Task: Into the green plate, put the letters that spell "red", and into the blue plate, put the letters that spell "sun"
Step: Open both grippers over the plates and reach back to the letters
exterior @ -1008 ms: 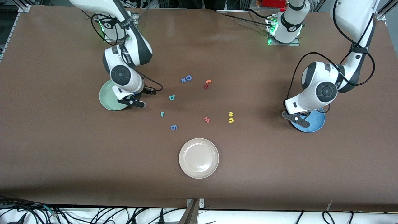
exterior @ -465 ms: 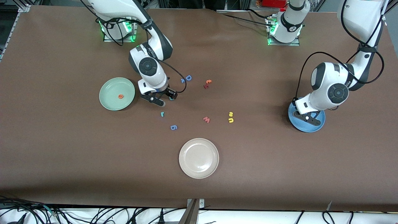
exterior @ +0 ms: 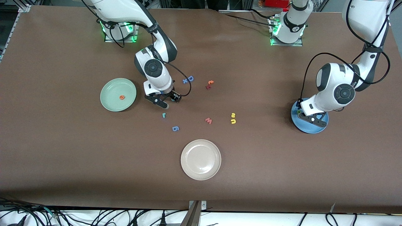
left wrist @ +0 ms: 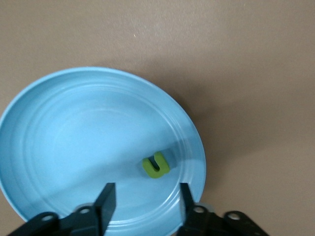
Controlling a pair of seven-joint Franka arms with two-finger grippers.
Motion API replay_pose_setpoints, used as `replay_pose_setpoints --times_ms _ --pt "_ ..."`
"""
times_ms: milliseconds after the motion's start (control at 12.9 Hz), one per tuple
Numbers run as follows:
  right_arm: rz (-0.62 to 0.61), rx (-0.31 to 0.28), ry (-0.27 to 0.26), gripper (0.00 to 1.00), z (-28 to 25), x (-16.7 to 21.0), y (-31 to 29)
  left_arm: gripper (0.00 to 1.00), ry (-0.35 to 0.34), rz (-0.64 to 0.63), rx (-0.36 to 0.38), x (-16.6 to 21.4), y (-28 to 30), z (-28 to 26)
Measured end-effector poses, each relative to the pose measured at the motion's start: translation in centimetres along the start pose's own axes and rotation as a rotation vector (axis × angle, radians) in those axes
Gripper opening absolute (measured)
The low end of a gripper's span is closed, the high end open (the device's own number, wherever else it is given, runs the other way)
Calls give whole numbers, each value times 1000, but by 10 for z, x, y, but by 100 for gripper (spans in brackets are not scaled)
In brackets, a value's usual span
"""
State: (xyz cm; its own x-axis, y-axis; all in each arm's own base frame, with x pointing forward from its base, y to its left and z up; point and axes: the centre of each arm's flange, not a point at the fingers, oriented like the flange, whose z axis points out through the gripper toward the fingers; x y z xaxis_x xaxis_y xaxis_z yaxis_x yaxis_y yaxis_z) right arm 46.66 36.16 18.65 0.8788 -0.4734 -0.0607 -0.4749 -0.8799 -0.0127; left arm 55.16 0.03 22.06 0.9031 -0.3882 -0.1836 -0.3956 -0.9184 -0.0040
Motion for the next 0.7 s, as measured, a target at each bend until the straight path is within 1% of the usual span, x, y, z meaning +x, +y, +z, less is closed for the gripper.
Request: replay_pose_setpoints --times_ms 78,233,310,388,543,620,698 --pt "1 -3 -1 58 3 -1 0 78 13 0 5 2 -1 -3" --pt "2 -5 -2 57 6 -1 0 98 33 7 13 9 1 -13" --pt "2 -6 -3 56 8 -1 1 100 43 16 17 13 5 -18" --pt "2 -8 -3 56 9 -1 1 100 54 29 23 18 13 -24" --pt "4 -9 -4 35 9 -1 1 100 78 38 37 32 39 -37" --pt "4 -10 -5 34 10 -1 1 100 87 29 40 38 58 -42" --pt "4 -10 -4 30 10 -1 1 100 91 11 41 44 80 -44"
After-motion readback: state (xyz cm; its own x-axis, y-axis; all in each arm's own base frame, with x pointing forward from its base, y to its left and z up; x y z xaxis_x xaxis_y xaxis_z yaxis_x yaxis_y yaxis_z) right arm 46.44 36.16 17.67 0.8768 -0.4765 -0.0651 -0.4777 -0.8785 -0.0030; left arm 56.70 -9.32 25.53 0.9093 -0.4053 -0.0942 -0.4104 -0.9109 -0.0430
